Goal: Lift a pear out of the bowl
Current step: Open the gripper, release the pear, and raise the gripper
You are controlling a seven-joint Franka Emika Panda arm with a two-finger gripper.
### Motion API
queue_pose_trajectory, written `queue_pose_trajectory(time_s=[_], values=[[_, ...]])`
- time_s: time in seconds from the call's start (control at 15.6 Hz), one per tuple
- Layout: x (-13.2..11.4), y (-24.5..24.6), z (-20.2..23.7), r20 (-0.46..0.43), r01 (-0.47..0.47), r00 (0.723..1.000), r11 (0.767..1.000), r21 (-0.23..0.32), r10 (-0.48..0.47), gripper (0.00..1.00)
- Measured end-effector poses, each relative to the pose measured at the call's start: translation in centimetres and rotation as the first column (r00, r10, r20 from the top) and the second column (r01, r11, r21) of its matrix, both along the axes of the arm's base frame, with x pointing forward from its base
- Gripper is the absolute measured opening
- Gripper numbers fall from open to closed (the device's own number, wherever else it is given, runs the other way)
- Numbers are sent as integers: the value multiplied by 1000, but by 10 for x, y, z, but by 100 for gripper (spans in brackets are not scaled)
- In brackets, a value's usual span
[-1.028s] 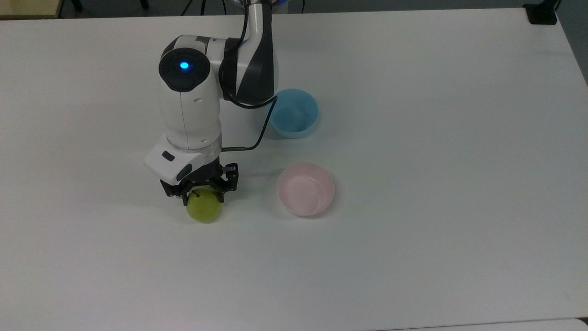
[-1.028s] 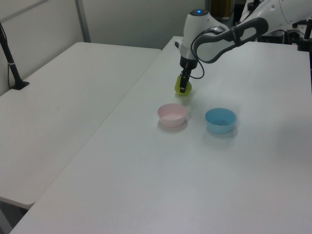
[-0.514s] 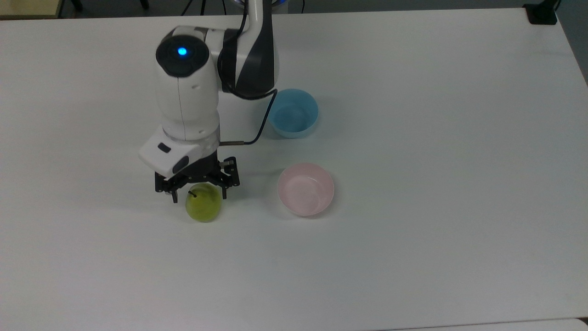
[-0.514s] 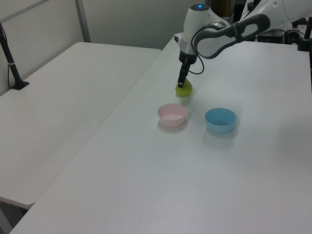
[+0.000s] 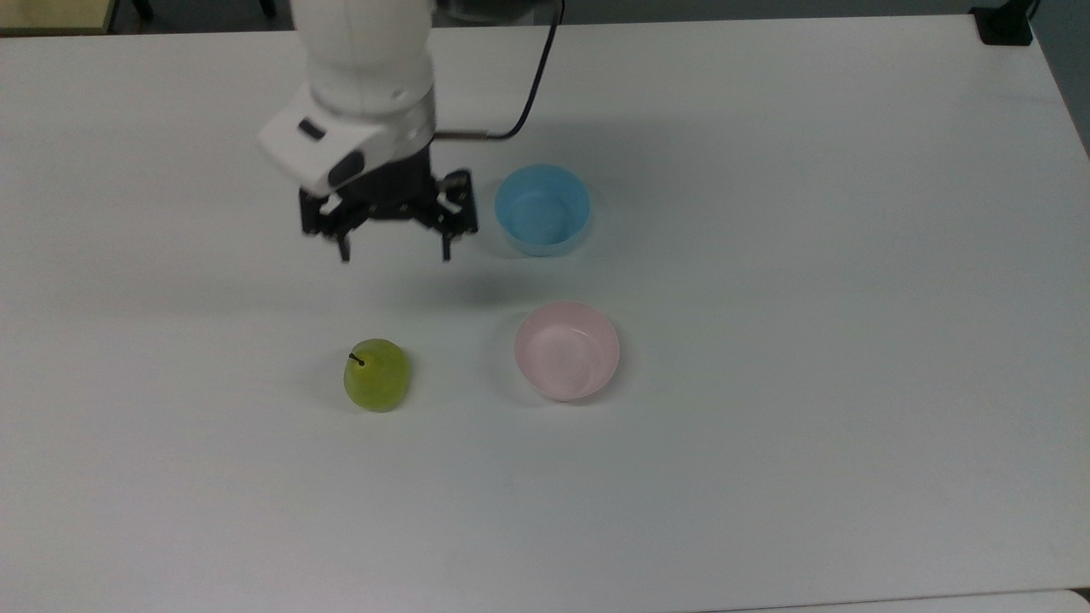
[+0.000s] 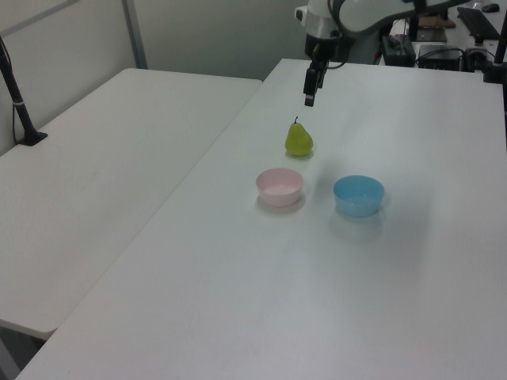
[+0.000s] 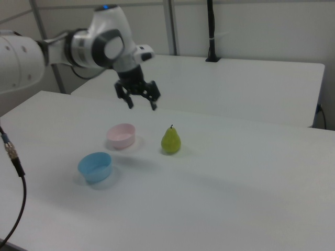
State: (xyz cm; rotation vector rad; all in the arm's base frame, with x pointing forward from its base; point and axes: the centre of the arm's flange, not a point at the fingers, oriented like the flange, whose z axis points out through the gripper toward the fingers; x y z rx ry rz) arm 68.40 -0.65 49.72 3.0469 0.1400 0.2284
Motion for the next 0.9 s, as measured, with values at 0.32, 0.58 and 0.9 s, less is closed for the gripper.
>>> queue_pose_trajectory(time_s=[0.32,0.58,0.9], values=[[-53,34,71,-83,25,996,1000,10,-24,100],[-103,29,111,-107,32,994,999,18,-30,100],[-121,28,112,-117,33,993,999,20,-30,100]])
